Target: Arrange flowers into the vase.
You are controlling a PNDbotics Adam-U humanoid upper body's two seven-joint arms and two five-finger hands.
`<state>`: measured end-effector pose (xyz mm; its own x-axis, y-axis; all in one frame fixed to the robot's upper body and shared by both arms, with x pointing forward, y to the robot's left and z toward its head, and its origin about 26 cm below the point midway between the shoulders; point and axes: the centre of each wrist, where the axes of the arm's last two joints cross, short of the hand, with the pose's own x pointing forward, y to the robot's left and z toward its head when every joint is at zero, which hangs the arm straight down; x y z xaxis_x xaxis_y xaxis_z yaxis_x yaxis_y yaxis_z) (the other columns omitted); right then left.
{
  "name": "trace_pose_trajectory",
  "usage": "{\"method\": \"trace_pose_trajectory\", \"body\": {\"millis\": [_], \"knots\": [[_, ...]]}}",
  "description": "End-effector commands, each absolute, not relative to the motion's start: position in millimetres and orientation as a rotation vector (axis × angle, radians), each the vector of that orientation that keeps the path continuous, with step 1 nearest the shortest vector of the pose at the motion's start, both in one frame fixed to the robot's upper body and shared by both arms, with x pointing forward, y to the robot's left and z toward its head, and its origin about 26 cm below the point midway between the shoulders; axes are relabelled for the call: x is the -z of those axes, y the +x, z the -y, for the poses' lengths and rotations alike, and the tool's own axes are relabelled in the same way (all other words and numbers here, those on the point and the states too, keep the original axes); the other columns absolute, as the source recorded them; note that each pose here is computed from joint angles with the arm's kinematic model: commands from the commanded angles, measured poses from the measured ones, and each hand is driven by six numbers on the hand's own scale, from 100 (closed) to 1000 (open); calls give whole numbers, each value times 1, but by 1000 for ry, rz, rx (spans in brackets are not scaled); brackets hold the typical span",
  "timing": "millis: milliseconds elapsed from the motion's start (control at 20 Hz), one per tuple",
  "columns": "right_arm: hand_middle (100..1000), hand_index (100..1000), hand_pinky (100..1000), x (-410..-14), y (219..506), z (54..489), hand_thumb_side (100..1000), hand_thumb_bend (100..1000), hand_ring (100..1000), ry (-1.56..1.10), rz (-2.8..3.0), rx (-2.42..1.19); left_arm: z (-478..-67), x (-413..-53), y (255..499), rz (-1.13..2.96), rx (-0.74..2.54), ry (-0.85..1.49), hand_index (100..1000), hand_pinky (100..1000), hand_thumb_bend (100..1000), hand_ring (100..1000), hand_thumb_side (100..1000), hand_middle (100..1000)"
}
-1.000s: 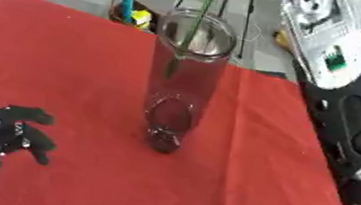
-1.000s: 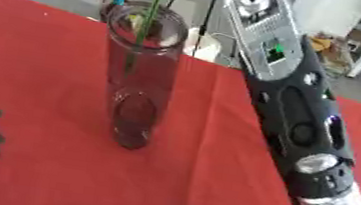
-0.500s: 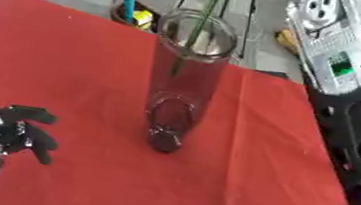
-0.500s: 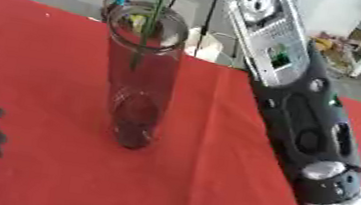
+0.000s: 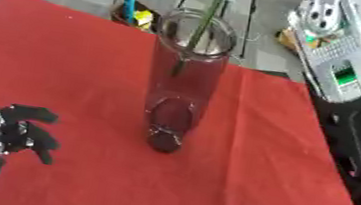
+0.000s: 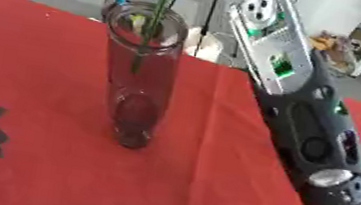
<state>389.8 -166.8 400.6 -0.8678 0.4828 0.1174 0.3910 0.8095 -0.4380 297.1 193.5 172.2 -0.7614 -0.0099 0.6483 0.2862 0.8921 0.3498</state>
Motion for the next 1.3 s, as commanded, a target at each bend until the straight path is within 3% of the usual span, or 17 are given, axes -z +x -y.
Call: {"method": "trace_pose_trajectory", "body": {"millis": [50,1300], "knots": [[219,322,362,-413,382,171,1000,100,674,-723,2788,-658,-191,-179,295,2406,581,-199,803,444,134,568,1000,684],[270,403,414,-402,387,167,1000,100,749,-714,2670,-921,-190,-180,295,2405,584,-200,803,445,135,572,1000,686]]}}
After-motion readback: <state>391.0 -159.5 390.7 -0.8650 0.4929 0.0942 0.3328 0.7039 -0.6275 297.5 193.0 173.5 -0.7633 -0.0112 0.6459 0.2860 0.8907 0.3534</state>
